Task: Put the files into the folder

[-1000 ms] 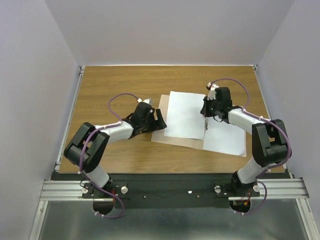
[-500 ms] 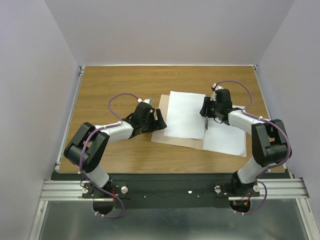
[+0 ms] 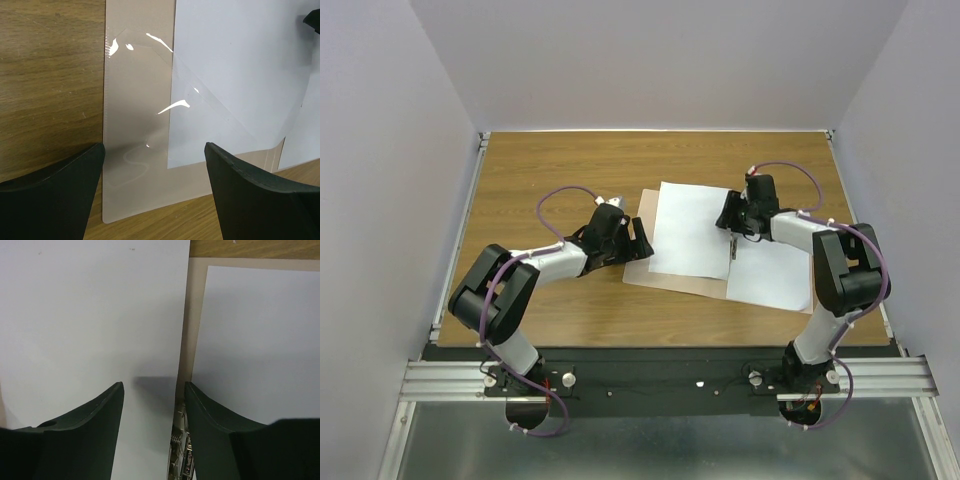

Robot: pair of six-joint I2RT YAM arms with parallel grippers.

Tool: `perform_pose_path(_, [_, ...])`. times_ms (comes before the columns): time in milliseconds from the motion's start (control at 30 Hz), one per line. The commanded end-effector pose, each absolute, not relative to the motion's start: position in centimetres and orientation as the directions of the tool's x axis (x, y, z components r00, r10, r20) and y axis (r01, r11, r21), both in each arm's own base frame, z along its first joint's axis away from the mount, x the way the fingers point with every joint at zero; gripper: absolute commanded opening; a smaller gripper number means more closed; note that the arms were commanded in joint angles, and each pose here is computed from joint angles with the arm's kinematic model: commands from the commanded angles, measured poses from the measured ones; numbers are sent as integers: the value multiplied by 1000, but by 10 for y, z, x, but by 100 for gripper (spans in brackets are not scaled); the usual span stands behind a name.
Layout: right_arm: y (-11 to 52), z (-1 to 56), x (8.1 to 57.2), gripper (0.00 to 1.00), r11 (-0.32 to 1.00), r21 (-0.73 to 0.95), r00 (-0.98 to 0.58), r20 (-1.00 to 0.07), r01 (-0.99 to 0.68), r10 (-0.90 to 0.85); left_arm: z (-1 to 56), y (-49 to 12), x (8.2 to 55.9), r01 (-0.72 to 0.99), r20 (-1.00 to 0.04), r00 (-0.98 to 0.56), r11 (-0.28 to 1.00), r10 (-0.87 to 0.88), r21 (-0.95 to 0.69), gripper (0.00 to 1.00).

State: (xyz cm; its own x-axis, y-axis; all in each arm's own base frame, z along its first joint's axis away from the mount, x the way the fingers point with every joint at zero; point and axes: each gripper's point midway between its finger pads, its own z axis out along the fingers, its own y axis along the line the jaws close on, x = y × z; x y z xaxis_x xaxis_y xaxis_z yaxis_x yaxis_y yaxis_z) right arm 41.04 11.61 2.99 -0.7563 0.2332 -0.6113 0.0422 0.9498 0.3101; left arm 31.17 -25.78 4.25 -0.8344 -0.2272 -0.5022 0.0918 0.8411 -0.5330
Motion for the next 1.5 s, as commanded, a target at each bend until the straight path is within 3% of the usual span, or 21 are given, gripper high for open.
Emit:
perform_pose_path(0, [115,27,407,57,945,318,-778,-573,79,258,-2,-240,275,20,-370,-914,891,-168,-454,92])
perform_pose_path(233, [128,24,402,43,925,375,-802,-535,56,265,-2,-240,275,16,-368,-914,891,-171,-454,92])
perform_pose_path(533, [123,19,397,1,932,356,-803,-532,75,268,-3,-240,274,11,-365,-914,891,-175,-454,92])
perform_pose_path(700, [125,28,396,1,928,371,-786,-561,43,260,-3,-239,273,9,-365,-914,891,-177,-454,92])
perform_pose_path(1033, [153,78,404,1,866,460,-690,-692,-194,213,-3,-240,271,8,-363,-914,886,-182,-463,92])
perform_pose_path(1467, [147,48,381,1,868,491,-737,-615,-80,280,-2,-240,270,6,-363,-913,884,-186,-468,92])
